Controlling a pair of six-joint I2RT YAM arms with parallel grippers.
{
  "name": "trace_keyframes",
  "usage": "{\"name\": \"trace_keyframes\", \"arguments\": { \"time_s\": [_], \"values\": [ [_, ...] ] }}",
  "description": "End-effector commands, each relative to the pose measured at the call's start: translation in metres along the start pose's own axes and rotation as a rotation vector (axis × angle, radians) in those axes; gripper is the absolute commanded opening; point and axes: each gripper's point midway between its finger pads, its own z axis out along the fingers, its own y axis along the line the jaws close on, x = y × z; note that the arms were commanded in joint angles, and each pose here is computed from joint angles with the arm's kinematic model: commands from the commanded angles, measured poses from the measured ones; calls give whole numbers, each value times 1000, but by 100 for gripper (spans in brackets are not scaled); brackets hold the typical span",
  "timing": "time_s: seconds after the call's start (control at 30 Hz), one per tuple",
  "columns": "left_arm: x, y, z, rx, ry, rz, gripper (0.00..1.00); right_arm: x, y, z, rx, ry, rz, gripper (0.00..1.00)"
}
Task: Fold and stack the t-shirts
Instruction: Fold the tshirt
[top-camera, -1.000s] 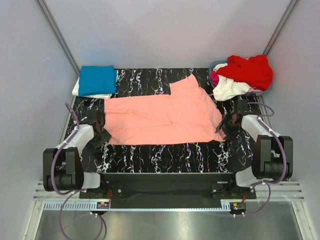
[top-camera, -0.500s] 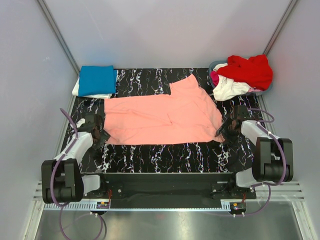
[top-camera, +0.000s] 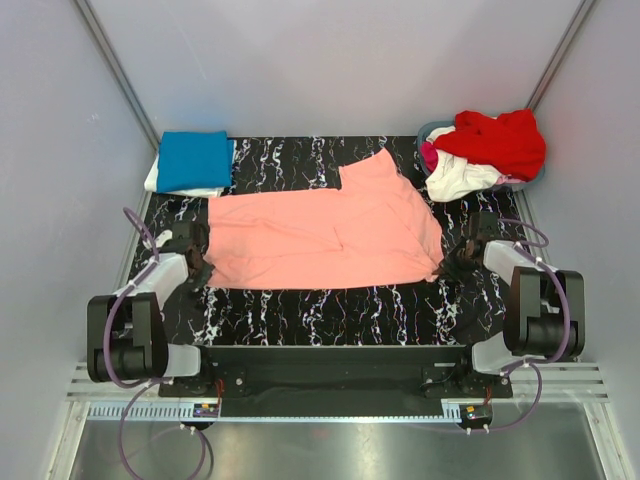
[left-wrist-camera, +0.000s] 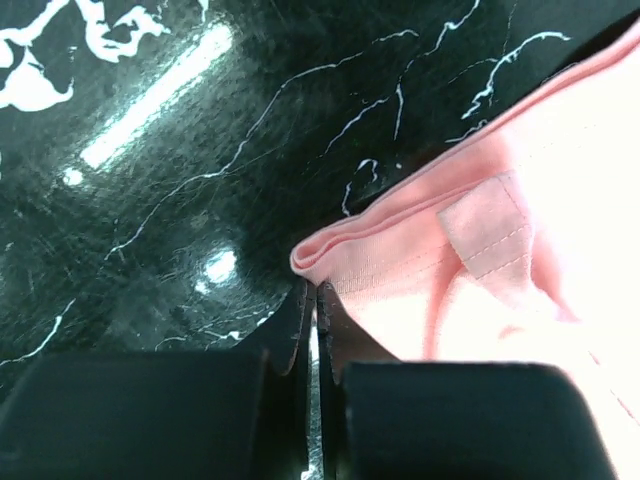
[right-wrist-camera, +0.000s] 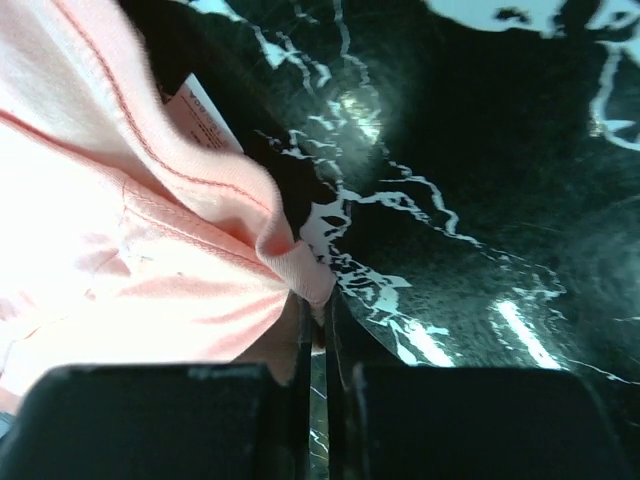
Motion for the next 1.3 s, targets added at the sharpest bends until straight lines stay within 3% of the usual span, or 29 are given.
{"name": "trace_keyframes", "arguments": {
  "time_s": [0.0, 0.27, 0.4, 0.6, 0.67, 0.73, 0.77, 0.8, 0.83, 0.87, 0.93, 0.97, 1.07, 1.27],
  "values": [
    [-18, 2, -13, -10, -55, -12, 0, -3, -16, -8, 39, -28, 25, 0],
    [-42, 23, -73, -15, -129, -121, 0, -10, -25, -67, 73, -200, 117, 0],
    [-46, 27, -95, -8, -134, -134, 1, -7, -22, -84, 56, -217, 144, 0],
    [-37, 38, -106, -11, -120, -131, 9, 10, -32, -87, 80, -180, 167, 0],
    [-31, 44, -109, -16, -103, -124, 17, 15, -32, -87, 66, -171, 172, 0],
    [-26, 45, -114, 4, -95, -129, 24, 19, -27, -90, 38, -148, 174, 16],
    [-25, 42, -118, 25, -88, -122, 33, 20, -22, -93, 20, -139, 175, 27],
    [-28, 40, -126, 46, -96, -125, 40, 22, -20, -94, 12, -128, 175, 52],
    [-31, 40, -131, 50, -104, -130, 49, 22, -17, -97, -7, -131, 171, 70],
    [-31, 43, -137, 38, -102, -125, 63, 21, -12, -101, -25, -130, 168, 82],
    [-51, 40, -158, 59, -157, -109, 75, 22, -10, -105, -30, -123, 161, 97],
    [-53, 41, -163, 52, -159, -93, 83, 17, -8, -110, -34, -141, 152, 98],
    [-68, 34, -179, 94, -200, -24, 89, 4, 0, -125, -54, -204, 113, 98],
    [-70, 17, -171, 184, -214, 179, 90, -34, 64, -145, -289, -266, -67, 97]
  ]
}}
